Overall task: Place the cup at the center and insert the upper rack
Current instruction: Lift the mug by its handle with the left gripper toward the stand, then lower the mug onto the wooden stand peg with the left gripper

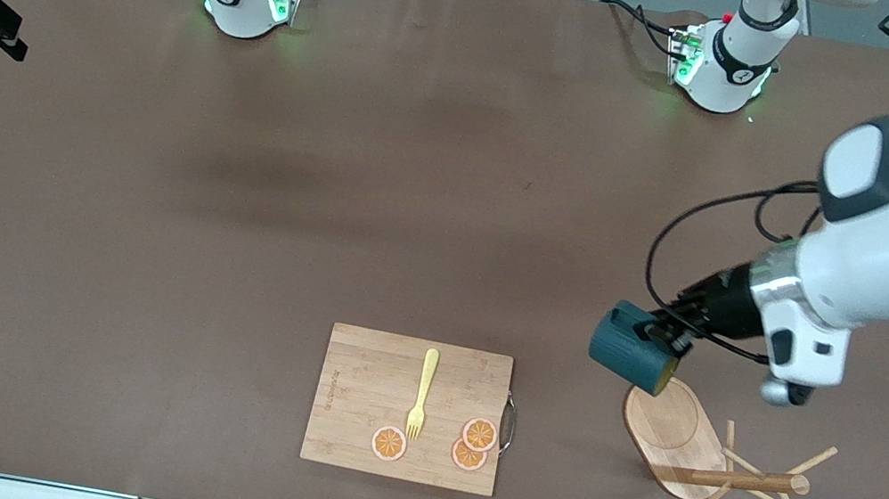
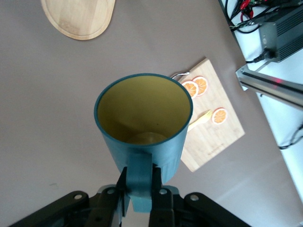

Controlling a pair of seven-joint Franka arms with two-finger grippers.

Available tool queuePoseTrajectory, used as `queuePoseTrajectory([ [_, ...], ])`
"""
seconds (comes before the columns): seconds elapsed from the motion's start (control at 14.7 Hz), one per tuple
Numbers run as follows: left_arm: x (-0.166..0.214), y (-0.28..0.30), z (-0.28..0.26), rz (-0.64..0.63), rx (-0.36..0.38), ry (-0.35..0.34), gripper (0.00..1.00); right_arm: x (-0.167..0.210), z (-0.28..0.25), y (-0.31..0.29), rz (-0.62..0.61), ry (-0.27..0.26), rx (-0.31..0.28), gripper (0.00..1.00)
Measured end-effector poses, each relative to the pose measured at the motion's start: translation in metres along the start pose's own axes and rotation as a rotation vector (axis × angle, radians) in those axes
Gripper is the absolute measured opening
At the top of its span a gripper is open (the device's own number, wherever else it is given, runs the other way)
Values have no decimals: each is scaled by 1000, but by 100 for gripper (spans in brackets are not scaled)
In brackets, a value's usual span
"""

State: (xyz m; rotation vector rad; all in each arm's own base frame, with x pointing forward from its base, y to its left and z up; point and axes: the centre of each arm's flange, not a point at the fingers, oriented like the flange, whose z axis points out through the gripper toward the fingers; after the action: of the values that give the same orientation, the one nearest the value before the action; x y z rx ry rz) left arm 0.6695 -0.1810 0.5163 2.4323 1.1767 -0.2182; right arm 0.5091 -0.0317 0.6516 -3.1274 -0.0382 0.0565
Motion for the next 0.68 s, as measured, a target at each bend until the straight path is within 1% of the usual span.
queuePoseTrajectory([
  [0.2,57,-18,-1,-78,-95,-115,21,-2,-2,0,0,2,3,100],
  [0.34,98,-34,-1,-160,-192,-218,21,-2,-2,0,0,2,4,100],
  [0.41,116,-42,-1,-180,-232,-251,21,-2,-2,0,0,2,4,100],
  [0.54,144,-56,-3,-200,-273,-270,21,-2,-2,0,-1,2,4,100],
  [0.68,163,-68,-8,-214,-309,-281,21,-2,-2,0,-1,2,4,100],
])
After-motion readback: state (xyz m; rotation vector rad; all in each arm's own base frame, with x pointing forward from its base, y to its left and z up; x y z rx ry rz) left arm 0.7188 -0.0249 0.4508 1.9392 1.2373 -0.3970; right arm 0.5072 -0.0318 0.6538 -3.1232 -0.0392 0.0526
